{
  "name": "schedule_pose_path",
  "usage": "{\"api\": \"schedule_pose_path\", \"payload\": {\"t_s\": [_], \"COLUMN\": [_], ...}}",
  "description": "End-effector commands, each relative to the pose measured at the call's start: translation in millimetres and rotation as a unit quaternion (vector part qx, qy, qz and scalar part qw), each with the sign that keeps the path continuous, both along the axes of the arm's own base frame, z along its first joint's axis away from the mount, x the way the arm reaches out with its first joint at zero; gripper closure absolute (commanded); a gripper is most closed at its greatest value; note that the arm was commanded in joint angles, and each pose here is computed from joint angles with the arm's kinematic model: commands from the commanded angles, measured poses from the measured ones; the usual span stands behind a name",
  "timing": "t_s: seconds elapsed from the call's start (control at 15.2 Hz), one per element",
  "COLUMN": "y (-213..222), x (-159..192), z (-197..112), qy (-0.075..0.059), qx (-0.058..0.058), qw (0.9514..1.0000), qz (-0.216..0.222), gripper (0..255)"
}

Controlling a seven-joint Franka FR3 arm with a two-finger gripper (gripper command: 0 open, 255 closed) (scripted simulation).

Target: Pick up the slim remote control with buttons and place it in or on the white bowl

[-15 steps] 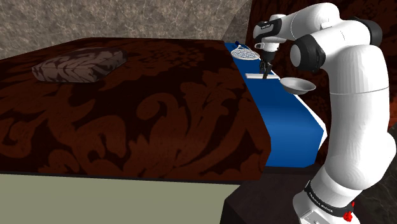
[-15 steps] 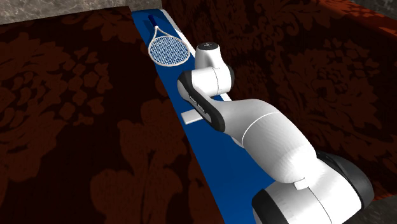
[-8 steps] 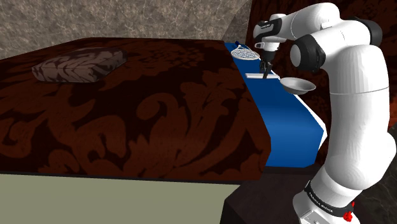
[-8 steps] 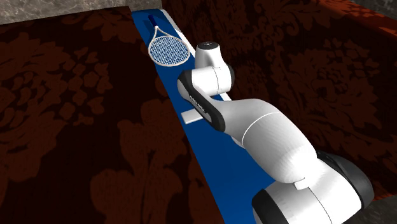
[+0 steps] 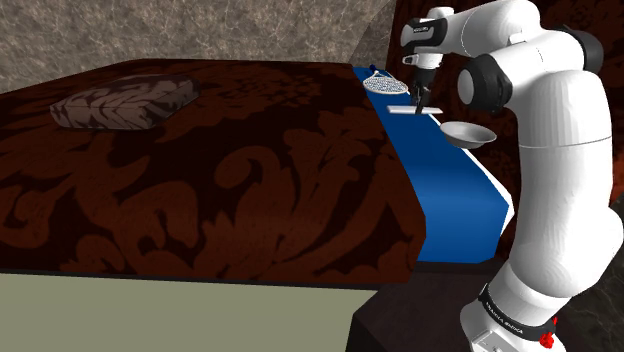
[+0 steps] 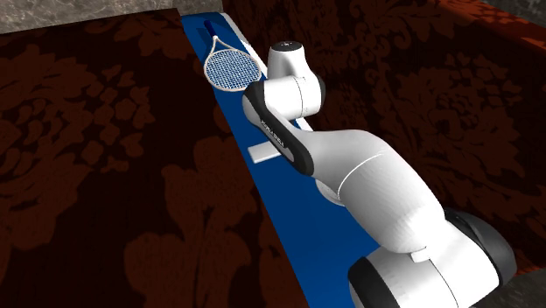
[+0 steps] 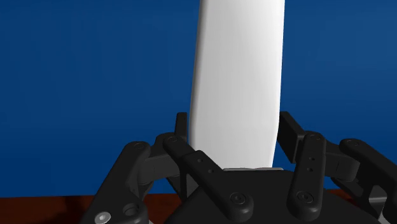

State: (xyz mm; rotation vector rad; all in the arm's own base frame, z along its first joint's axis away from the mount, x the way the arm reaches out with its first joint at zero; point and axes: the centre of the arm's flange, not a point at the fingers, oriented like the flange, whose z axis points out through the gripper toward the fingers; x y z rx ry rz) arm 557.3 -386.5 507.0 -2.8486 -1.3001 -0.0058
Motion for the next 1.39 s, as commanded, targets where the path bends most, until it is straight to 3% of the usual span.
{"api": "schedule_pose_path", "payload": {"t_s": [0.0,0.86,1.32], "y": [0,0,11], "x": [0,0,-92], "z": [10,79,80], "qy": [0.000,0.000,0.000], "qx": [0.000,0.000,0.000], "qw": [1.0000,1.0000,1.0000], "qz": [0.000,0.000,0.000], "gripper": [255,255,255]}}
